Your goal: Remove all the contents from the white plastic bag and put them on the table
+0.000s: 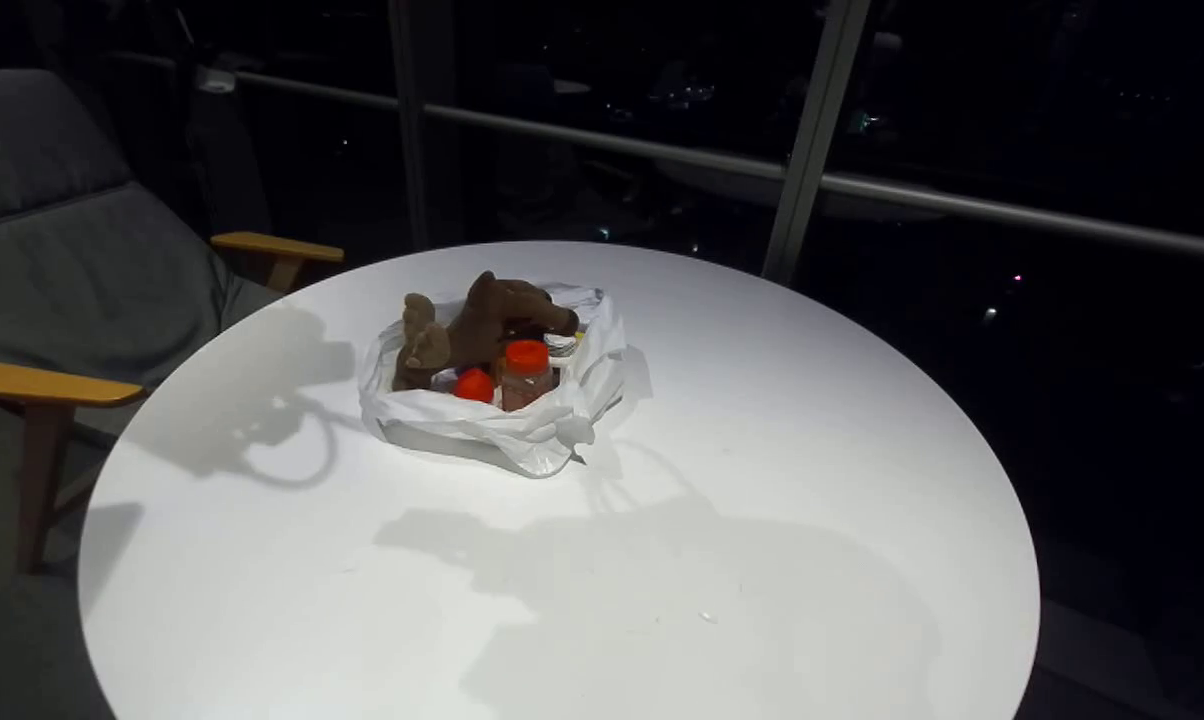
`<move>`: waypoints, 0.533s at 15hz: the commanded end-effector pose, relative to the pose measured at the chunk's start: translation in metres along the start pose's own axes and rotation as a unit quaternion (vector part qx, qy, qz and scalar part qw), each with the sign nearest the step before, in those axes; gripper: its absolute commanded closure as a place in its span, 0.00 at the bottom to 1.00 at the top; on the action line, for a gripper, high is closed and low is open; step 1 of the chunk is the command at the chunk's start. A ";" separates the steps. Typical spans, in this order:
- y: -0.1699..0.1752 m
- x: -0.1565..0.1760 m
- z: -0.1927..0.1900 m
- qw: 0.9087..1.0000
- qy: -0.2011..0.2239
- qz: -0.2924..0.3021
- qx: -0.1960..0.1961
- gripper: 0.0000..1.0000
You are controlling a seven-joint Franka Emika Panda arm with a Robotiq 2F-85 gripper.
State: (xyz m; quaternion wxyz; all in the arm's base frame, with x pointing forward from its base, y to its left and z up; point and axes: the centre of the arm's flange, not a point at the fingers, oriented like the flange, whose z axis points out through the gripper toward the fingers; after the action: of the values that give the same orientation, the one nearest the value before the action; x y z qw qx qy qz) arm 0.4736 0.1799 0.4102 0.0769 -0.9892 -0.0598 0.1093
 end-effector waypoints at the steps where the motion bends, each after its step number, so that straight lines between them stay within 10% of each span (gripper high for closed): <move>1: 0.013 0.059 0.020 0.999 0.023 0.042 -0.011 0.00; 8: 0.029 0.144 0.103 0.990 0.056 0.127 -0.010 0.00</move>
State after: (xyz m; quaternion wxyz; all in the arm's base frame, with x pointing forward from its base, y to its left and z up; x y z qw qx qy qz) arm 0.5531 0.1749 0.2973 0.0611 -0.9945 0.0339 0.0777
